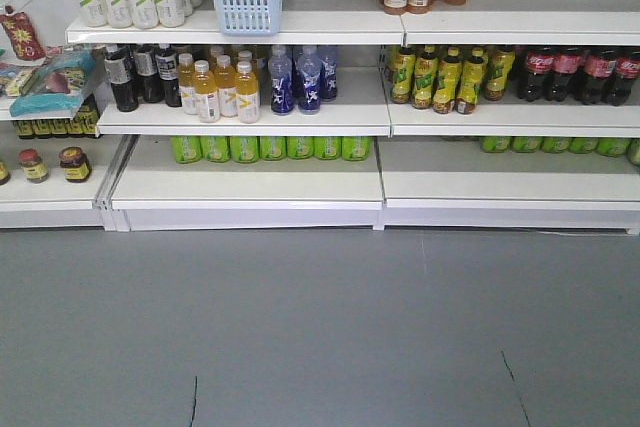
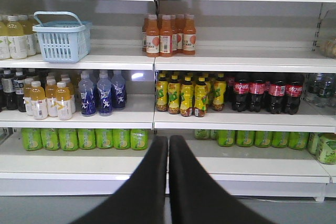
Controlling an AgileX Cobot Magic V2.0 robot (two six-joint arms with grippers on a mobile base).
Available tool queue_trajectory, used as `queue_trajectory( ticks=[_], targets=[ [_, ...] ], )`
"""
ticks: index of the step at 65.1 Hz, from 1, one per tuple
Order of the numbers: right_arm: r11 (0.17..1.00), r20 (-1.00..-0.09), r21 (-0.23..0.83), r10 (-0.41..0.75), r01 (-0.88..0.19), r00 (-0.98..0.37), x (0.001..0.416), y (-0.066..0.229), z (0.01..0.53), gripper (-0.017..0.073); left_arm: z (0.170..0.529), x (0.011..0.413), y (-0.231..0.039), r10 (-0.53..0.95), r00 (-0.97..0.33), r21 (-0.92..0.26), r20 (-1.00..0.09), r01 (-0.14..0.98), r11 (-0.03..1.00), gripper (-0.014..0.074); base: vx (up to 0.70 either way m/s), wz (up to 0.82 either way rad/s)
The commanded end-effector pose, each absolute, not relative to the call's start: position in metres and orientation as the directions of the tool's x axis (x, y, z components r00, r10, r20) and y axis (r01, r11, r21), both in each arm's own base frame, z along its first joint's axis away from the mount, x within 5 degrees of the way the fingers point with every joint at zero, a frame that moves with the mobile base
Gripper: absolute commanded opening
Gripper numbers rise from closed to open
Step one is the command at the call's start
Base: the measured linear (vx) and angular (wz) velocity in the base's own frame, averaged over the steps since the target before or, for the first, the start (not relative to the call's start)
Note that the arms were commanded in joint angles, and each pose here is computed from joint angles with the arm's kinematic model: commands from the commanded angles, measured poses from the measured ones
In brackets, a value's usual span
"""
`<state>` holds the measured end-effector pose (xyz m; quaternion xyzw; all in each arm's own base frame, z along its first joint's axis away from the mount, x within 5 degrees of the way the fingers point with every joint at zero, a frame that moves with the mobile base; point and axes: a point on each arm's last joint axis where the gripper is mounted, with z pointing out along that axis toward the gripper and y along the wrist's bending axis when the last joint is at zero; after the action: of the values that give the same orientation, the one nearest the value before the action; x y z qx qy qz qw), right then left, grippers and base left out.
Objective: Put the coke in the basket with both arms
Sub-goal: 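Drive the base toward the shelf holding the light-blue basket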
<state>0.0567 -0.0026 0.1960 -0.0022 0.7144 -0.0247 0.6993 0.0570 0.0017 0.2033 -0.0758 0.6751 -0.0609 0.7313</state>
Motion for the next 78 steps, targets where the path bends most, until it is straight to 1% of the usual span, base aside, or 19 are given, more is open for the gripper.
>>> queue_trajectory(
  ticks=[1,42,78],
  targets=[
    [0.998,-0.997,-0.054,-0.055,0.026,0.056,0.0560,-0.0014,0.2009,-0.0005,0.2217,0.0526,0.0028,-0.208,0.201,-0.212,-0.957,0.002,0.977,-0.0006,0.05,0.00],
    [0.998,-0.997,-0.054,-0.055,0.026,0.056,0.0560,-0.0014,0.2009,-0.0005,0.2217,0.0526,0.0028,-0.208,0.201,-0.212,-0.957,0.002,0.977,-0.0006,0.09,0.06],
    [0.998,-0.997,-0.054,-0.055,0.026,0.056,0.0560,-0.0014,0.2009,-0.0005,0.2217,0.0526,0.0028,-0.208,0.201,-0.212,-0.957,0.002,0.977,-0.0006,0.16,0.02]
  ],
)
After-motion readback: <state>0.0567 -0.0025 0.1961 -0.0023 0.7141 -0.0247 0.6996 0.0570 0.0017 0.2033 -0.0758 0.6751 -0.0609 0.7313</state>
